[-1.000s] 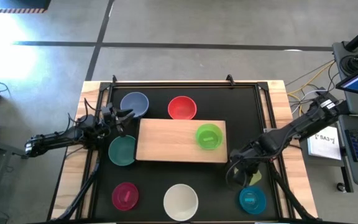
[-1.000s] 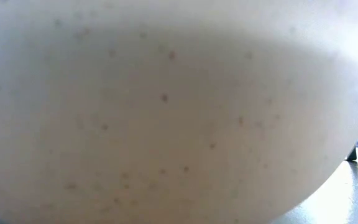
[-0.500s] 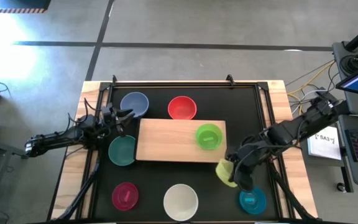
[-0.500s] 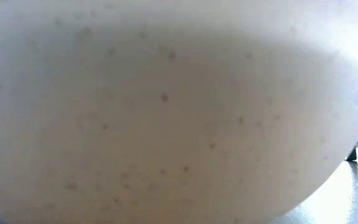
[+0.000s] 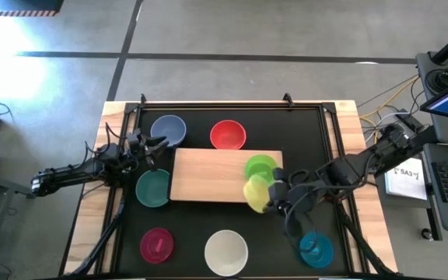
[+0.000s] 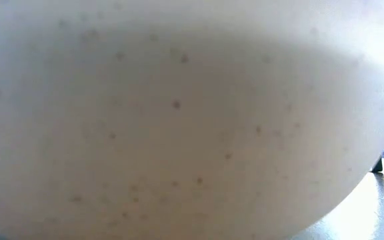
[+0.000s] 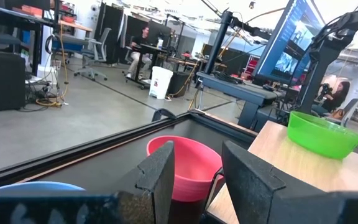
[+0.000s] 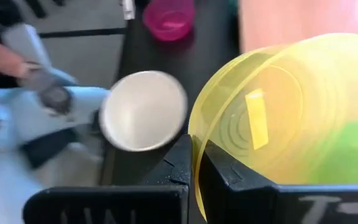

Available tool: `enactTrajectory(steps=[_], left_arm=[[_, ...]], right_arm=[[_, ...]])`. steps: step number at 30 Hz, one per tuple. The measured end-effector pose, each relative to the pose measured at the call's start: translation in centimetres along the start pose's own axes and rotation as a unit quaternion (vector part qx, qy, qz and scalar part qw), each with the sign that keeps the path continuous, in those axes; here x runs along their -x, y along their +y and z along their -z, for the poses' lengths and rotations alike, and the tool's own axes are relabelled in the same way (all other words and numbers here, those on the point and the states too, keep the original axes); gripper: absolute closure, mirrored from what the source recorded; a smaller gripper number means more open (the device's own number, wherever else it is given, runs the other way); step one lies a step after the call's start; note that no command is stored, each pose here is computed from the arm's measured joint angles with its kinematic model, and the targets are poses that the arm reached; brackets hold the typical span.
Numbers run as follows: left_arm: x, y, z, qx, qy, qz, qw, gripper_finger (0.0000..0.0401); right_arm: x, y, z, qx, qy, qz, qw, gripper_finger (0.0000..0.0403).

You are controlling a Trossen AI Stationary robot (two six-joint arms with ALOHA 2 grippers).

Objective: Place and stack bowls onto a shelf
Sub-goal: Stack the small yellow bowl on top of the small green bowl on the shelf

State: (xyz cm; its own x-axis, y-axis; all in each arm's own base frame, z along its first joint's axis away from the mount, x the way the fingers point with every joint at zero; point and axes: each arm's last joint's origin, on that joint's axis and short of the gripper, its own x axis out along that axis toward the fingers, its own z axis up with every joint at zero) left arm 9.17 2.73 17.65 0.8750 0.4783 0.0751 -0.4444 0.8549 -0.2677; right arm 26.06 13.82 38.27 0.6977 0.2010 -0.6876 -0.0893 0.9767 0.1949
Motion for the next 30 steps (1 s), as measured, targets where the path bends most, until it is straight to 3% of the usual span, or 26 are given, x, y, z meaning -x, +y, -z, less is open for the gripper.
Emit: enactTrajectory(steps=[4, 8, 22, 30], left_arm=[[0.0, 0.0, 0.0, 0.000, 0.000, 0.000, 1.000, 0.0285], [0.0, 0.0, 0.0, 0.000, 0.000, 0.000, 1.000, 0.0285], [0.0, 0.0, 0.0, 0.000, 0.000, 0.000, 1.000, 0.0285], [0.0, 0.0, 0.0, 0.000, 0.000, 0.000, 1.000, 0.0285]], right_arm=[[0.1, -0.6, -0.1, 0.042, -0.012, 0.084, 0.995, 0.0394], [0.3, -1.6, 0.1, 0.046, -0.011, 0.161, 0.986, 0.0394], [-3.3, -3.3, 1.4, 0.046, 0.107, 0.230, 0.966, 0.0394], [-3.7, -3.3, 1.6, 0.053, 0.123, 0.236, 0.963, 0.0394]])
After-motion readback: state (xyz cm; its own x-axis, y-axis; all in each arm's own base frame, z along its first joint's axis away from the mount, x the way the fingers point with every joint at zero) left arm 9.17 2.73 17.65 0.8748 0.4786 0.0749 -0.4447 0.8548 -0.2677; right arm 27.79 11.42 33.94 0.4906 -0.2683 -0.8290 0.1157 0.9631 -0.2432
